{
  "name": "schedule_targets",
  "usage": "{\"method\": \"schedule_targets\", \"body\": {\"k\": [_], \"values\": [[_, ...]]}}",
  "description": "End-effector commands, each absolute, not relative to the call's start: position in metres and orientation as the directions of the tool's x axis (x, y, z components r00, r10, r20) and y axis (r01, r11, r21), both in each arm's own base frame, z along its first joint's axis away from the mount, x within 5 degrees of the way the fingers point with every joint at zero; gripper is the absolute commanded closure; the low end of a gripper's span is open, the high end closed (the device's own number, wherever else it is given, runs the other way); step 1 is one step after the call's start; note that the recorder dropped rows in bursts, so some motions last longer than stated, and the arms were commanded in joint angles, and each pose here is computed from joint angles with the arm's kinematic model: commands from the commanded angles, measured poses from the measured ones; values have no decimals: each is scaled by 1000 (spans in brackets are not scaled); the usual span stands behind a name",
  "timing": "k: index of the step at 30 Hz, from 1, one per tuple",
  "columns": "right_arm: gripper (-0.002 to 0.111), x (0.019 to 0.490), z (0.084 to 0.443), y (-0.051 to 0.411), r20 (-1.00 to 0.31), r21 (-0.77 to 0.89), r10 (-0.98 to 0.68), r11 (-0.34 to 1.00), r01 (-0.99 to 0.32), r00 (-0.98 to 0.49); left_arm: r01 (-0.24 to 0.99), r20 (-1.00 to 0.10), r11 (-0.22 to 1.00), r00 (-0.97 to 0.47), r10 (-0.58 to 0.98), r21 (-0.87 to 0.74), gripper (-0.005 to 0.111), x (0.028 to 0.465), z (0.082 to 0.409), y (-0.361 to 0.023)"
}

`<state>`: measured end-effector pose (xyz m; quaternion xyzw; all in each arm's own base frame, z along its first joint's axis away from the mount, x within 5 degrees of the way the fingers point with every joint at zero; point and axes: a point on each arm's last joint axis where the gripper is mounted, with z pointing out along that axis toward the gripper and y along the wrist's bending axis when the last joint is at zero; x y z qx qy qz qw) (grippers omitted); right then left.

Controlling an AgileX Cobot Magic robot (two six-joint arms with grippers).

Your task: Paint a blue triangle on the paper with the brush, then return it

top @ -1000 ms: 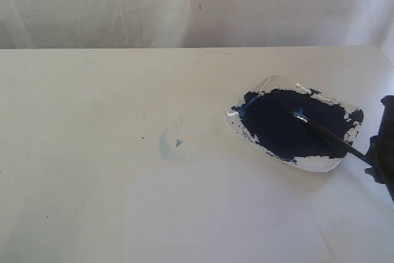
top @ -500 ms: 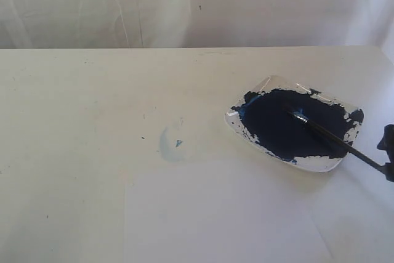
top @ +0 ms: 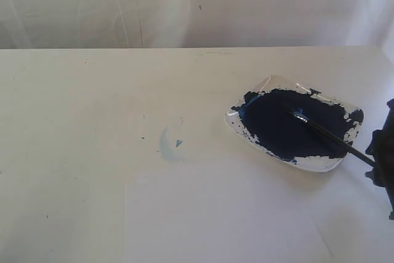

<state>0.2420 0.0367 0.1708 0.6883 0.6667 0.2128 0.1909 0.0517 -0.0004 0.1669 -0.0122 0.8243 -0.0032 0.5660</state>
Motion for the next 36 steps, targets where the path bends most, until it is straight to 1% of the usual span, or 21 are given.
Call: {"method": "schedule_targets", "body": {"k": [1, 11, 14, 20, 36], "values": [[71, 244, 167, 31, 48, 547, 998, -64, 834, 45, -17, -934, 1000, -355, -26, -22, 107, 52, 166, 0], [71, 247, 169, 31, 60, 570, 997, -67, 819, 40, -17, -934, 1000, -355, -26, -22, 107, 52, 166, 0], [74, 247, 169, 31, 43, 574, 999, -39, 818, 18, -17, -934, 1000, -355, -26, -22, 107, 52, 166, 0], [79, 247, 169, 31, 37, 573, 999, -33, 819, 14, -17, -934, 1000, -355, -26, -22, 107, 52, 166, 0], [78, 250, 172, 33, 69, 608, 998, -52, 793, 13, -17, -934, 1000, -355, -26, -22, 107, 52, 166, 0]]}}
